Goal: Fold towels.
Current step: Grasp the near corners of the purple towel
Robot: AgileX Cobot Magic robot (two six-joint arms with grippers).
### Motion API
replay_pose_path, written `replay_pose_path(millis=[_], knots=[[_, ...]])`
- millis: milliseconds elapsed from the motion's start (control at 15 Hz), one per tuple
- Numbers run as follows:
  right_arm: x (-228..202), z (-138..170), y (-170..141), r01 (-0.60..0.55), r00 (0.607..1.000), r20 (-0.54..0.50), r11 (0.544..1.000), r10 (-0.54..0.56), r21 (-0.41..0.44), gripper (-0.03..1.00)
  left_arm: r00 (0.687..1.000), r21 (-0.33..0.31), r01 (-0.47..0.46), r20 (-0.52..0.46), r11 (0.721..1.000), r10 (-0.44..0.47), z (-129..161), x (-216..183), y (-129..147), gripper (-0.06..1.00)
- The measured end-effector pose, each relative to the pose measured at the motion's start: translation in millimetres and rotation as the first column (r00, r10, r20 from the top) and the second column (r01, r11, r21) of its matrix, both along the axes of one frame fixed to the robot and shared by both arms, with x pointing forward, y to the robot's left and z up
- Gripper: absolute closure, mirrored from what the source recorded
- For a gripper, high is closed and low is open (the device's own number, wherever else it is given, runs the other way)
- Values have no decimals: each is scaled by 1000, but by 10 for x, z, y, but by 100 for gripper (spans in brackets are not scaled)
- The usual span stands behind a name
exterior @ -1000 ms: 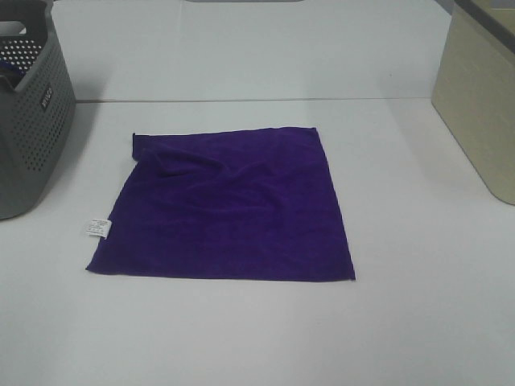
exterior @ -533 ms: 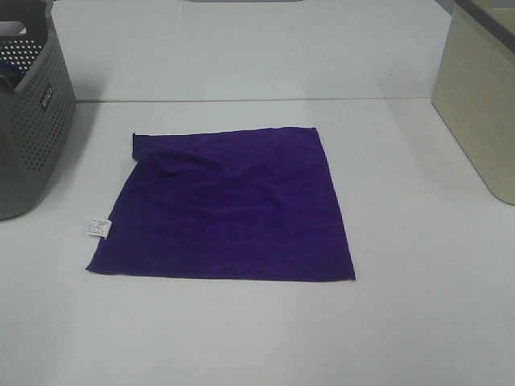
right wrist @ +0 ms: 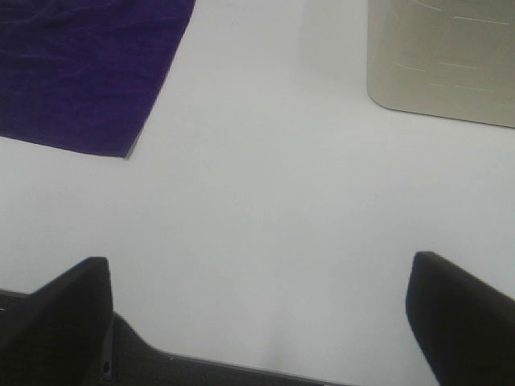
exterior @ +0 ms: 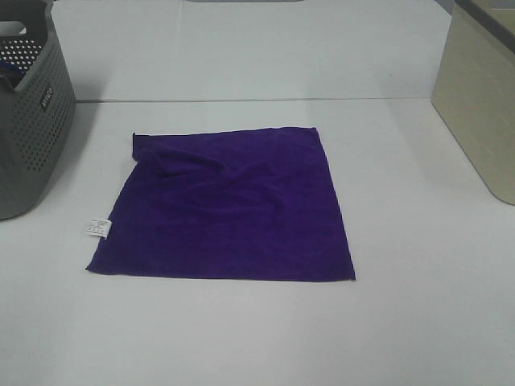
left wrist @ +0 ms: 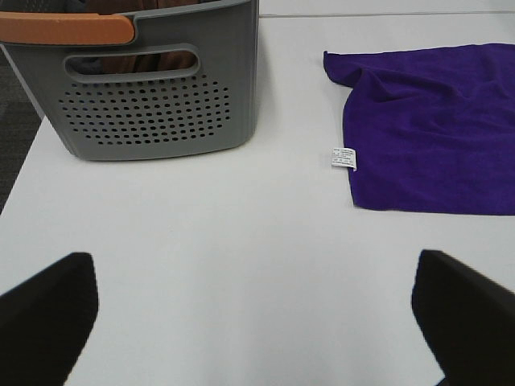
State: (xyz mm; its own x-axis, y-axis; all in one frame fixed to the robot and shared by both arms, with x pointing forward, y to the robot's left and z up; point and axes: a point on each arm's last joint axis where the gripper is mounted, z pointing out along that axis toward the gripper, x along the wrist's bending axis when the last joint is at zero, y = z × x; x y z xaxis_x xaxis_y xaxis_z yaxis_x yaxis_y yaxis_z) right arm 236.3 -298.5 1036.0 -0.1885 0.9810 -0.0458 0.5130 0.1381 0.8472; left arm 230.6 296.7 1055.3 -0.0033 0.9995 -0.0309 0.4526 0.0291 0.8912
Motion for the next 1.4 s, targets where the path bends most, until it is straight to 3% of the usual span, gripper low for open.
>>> replay_pose_path(millis=[600, 800, 1067, 1200, 1267, 1400], knots=[[-9, 39, 0, 0, 1000, -4, 1000, 0, 1, 1, 1000, -20, -2, -3, 1000, 2, 3, 0, -7, -5], [137, 354, 24, 14, 992, -127, 1000, -13, 4, 1, 987, -40, -9, -159, 999, 3, 254, 94, -8, -5], [1057, 852, 178, 42, 910, -412, 999, -43, -11, 1, 918, -47, -12, -395, 999, -7, 778, 939, 22, -5], [1570, 804, 289, -7, 847, -532, 1000, -7, -23, 1, 861, -65, -5, -509, 998, -29, 721, 1395, 23, -5], [1819, 675, 343, -33, 810, -587, 999, 11, -27, 1, 822, -80, 24, -566, 997, -65, 608, 1618, 8, -5], [2198, 379, 437, -52, 761, -648, 999, 39, -1, 1, 777, -131, 70, -615, 989, -137, 360, 2006, -35, -5]])
